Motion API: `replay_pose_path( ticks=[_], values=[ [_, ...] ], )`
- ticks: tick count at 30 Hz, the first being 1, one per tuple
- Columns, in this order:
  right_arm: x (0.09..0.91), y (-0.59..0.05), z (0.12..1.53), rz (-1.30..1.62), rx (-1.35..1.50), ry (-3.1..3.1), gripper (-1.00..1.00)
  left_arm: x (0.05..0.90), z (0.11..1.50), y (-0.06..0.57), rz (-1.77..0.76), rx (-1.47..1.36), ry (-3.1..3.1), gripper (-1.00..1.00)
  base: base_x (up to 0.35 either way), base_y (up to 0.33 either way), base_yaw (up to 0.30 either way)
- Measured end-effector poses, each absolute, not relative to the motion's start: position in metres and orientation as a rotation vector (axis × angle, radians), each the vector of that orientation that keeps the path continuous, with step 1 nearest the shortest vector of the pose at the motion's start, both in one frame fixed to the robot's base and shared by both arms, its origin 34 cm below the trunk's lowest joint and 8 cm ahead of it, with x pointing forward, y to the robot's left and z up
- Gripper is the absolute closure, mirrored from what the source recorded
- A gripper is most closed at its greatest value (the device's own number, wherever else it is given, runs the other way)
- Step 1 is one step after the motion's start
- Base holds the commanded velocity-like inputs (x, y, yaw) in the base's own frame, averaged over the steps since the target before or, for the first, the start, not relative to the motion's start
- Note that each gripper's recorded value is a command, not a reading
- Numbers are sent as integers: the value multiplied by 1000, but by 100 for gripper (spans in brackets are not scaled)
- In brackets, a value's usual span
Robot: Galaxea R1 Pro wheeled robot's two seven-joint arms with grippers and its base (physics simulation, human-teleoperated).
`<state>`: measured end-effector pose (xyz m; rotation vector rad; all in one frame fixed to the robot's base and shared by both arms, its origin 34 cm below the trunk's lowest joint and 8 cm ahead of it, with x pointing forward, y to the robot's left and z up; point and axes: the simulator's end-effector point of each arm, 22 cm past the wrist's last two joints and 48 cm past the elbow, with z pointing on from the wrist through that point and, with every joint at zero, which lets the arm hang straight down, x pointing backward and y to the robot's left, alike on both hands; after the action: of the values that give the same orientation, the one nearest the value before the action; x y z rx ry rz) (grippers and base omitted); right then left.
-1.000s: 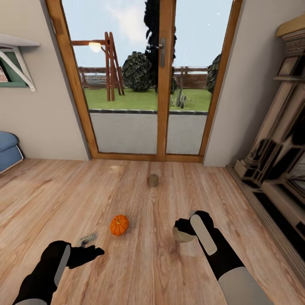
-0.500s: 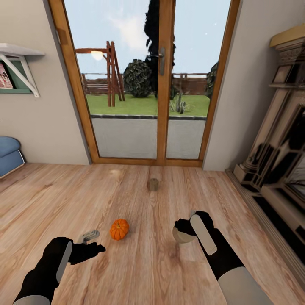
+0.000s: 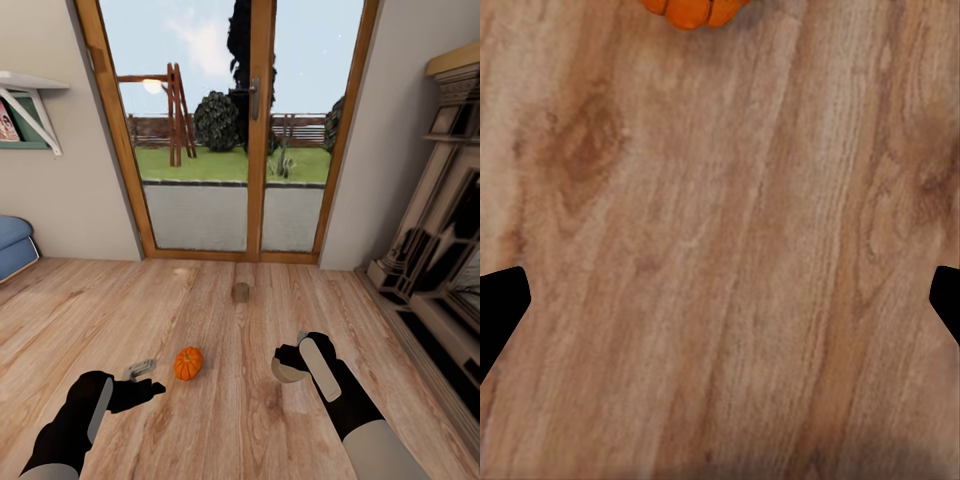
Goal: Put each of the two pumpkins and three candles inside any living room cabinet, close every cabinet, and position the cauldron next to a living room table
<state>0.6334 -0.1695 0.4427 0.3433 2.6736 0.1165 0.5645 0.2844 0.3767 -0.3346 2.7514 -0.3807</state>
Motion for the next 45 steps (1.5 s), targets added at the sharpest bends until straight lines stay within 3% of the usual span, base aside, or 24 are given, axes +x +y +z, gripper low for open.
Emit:
replay_pose_path(
  ticks=[16, 45],
  values=[
    [631, -168, 440, 115, 344, 2719, 100, 573, 393, 287, -372, -333, 2747, -100, 0, -12, 0],
    [641, -171, 441, 121, 391, 2666, 100, 573, 391, 289, -361, -332, 2748, -100, 163, -207, -70]
  ],
)
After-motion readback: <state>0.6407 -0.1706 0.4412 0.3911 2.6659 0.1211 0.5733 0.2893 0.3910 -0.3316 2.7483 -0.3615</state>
